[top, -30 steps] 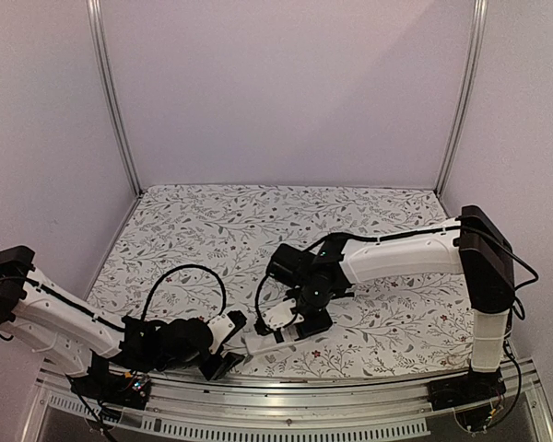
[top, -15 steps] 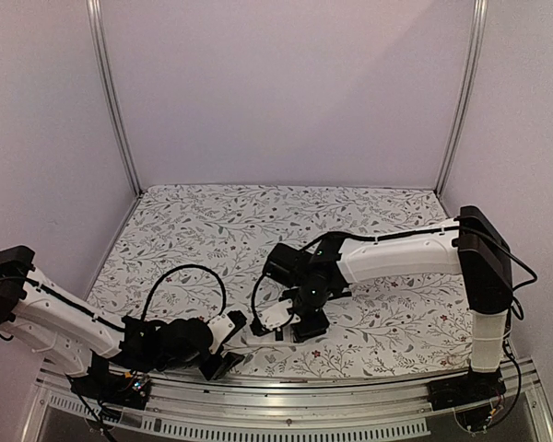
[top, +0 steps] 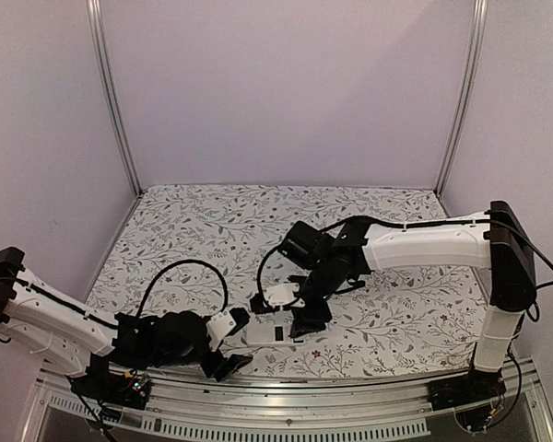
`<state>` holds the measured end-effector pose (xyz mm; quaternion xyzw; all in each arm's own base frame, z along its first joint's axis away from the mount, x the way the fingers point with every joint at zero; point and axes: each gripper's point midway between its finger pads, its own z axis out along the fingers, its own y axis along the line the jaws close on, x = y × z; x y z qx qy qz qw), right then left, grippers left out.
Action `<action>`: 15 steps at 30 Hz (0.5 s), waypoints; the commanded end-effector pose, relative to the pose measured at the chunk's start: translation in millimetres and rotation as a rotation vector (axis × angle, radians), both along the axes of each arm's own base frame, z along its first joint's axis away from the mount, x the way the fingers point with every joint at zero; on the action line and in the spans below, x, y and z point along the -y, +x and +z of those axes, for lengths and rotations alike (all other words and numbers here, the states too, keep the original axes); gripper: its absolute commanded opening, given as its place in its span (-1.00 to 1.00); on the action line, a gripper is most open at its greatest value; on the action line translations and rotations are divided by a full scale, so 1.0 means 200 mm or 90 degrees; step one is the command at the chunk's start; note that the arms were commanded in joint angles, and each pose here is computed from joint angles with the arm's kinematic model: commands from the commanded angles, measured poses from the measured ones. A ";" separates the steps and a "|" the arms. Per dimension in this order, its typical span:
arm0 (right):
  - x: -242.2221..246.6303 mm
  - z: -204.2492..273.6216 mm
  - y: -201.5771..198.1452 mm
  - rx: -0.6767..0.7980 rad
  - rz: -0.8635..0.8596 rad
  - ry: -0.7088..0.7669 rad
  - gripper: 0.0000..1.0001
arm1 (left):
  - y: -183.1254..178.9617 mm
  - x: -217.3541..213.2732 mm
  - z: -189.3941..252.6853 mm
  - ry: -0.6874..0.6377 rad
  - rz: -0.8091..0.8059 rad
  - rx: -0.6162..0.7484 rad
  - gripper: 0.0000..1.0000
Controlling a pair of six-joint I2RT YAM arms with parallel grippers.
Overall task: Load the batteries into the remote control
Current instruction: Place the battery cover on the remote control without the battery cover.
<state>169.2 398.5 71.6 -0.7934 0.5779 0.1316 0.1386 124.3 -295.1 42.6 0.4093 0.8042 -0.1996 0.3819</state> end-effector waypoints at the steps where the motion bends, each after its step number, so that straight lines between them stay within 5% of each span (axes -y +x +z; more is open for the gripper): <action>1: -0.08 0.41 0.27 -0.061 -0.268 0.235 0.33 | -0.08 0.10 0.08 0.002 -0.143 0.055 0.68; 8: 0.17 0.32 0.43 -0.199 -0.726 0.246 0.22 | -0.02 0.24 0.04 0.083 -0.241 0.111 0.79; 15: 0.30 0.11 0.32 -0.337 -0.904 0.232 0.16 | 0.07 0.31 -0.05 0.135 -0.287 0.070 0.75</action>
